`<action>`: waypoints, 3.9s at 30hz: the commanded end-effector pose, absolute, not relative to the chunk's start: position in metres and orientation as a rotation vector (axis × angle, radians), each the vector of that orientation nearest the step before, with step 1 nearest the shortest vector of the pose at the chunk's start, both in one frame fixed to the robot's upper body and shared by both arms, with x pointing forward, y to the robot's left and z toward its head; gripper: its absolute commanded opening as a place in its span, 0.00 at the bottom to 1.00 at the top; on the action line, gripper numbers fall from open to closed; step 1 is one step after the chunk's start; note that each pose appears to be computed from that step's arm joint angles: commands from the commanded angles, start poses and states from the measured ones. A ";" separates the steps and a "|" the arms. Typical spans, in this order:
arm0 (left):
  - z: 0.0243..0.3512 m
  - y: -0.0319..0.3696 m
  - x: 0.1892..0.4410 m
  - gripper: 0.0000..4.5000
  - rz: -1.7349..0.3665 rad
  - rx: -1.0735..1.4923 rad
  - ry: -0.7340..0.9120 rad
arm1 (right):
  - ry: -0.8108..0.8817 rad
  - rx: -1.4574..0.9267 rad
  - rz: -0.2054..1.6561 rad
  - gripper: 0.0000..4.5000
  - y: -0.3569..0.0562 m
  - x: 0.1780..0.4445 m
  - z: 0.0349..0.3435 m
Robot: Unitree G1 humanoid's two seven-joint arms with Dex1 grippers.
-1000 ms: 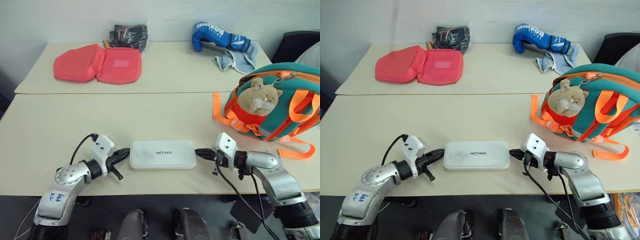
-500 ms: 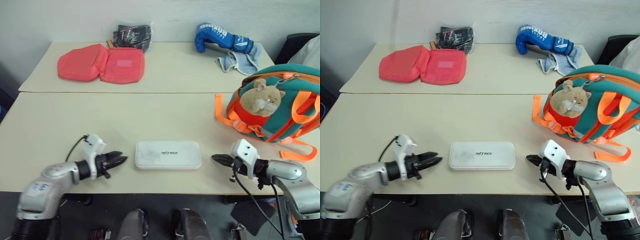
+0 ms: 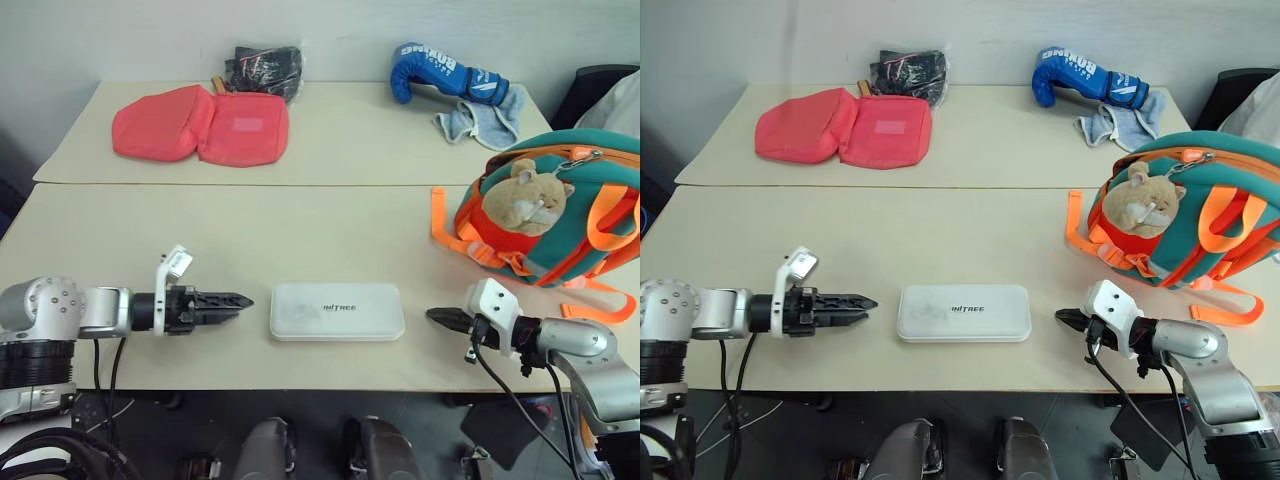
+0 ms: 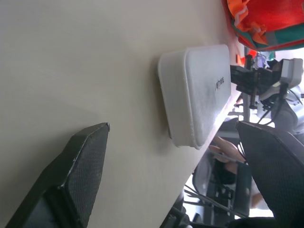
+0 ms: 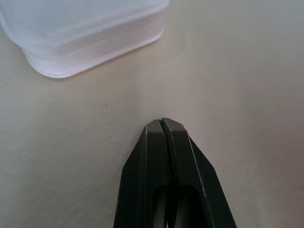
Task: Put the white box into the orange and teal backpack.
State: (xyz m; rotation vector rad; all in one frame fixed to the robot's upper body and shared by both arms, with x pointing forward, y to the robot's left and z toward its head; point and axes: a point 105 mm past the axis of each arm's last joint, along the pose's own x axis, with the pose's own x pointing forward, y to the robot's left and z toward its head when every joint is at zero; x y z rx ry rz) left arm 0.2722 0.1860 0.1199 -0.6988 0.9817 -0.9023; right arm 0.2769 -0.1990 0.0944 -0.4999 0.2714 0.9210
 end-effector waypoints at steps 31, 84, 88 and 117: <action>0.148 0.100 0.292 0.28 -1.149 -0.740 0.744 | 0.165 -0.299 0.984 0.08 -0.170 0.264 0.108; 0.226 0.223 0.327 0.28 -0.770 -0.325 -0.222 | -0.389 0.042 1.350 0.00 -0.044 0.278 0.219; 0.226 0.234 0.319 0.28 -0.755 -0.303 -0.233 | -0.228 0.073 1.551 0.00 -0.047 0.239 0.212; 0.238 0.155 0.283 0.28 -1.262 0.341 -0.101 | 0.016 0.004 1.430 0.00 -0.103 0.244 0.194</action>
